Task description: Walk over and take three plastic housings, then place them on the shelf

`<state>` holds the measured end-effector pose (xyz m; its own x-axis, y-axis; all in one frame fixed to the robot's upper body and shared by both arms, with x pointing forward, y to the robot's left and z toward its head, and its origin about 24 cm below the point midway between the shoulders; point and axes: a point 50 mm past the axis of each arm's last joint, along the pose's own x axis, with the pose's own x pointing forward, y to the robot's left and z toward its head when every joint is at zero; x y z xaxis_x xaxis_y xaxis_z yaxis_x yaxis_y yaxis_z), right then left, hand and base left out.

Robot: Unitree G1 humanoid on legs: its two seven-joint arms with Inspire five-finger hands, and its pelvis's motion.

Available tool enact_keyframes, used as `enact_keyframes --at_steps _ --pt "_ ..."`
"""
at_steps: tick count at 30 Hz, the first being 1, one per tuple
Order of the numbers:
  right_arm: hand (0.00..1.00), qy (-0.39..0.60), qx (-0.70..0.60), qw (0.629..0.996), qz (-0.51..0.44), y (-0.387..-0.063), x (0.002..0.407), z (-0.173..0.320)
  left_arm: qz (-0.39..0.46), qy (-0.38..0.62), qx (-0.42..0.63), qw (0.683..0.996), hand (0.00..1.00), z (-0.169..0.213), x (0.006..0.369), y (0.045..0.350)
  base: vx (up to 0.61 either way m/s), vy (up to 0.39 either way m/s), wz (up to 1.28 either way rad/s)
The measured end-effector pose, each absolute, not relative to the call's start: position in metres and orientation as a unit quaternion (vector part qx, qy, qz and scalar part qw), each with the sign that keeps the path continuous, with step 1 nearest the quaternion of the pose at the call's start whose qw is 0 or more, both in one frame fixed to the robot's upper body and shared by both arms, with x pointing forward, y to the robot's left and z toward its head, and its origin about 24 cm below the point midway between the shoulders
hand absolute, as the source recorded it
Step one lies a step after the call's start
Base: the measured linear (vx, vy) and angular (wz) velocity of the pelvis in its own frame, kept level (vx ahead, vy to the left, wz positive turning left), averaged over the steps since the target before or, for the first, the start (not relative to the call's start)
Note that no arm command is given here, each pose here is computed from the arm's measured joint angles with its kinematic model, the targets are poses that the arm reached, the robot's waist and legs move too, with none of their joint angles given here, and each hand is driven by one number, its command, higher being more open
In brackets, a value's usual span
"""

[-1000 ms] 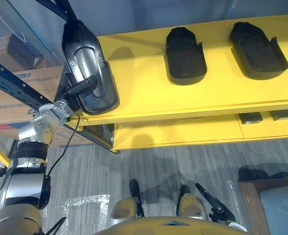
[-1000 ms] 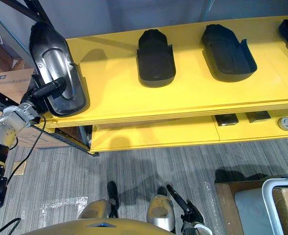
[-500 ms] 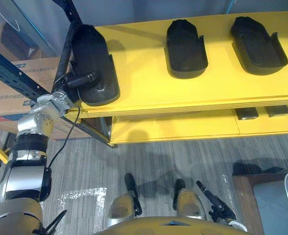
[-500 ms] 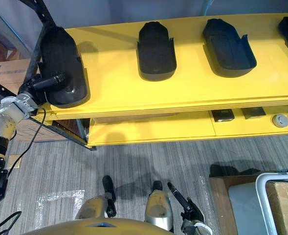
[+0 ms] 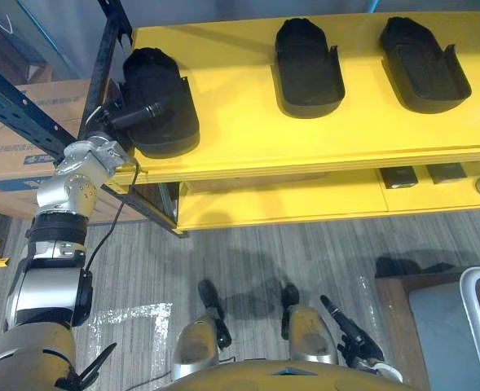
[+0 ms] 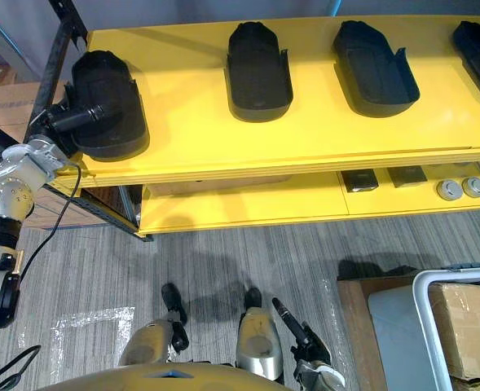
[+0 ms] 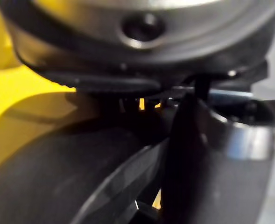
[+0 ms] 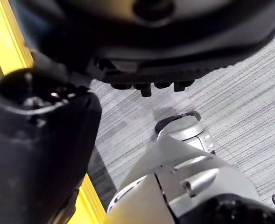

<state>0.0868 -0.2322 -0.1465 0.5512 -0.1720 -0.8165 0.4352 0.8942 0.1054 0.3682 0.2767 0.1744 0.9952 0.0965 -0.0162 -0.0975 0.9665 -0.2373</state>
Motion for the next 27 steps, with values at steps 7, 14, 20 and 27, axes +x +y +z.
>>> enact_keyframes --at_steps 7,14,20,27 --pt "1.00 0.435 0.147 0.874 -0.158 -0.225 0.092 -0.146 0.063 -0.016 -0.107 0.992 1.00 0.179 0.371 0.273 0.00 0.025 -0.09" --pt "1.00 0.437 0.140 0.875 -0.153 -0.222 0.092 -0.146 0.049 -0.040 -0.104 0.993 1.00 0.198 0.378 0.263 0.04 0.011 -0.09" --pt "1.00 0.440 0.138 0.873 -0.158 -0.222 0.085 -0.147 0.070 -0.065 -0.074 0.993 1.00 0.203 0.378 0.263 0.12 -0.018 -0.07" --pt "1.00 0.418 0.139 0.880 -0.179 -0.231 0.086 -0.143 0.074 -0.103 -0.033 0.991 1.00 0.224 0.382 0.255 0.12 -0.022 -0.03"
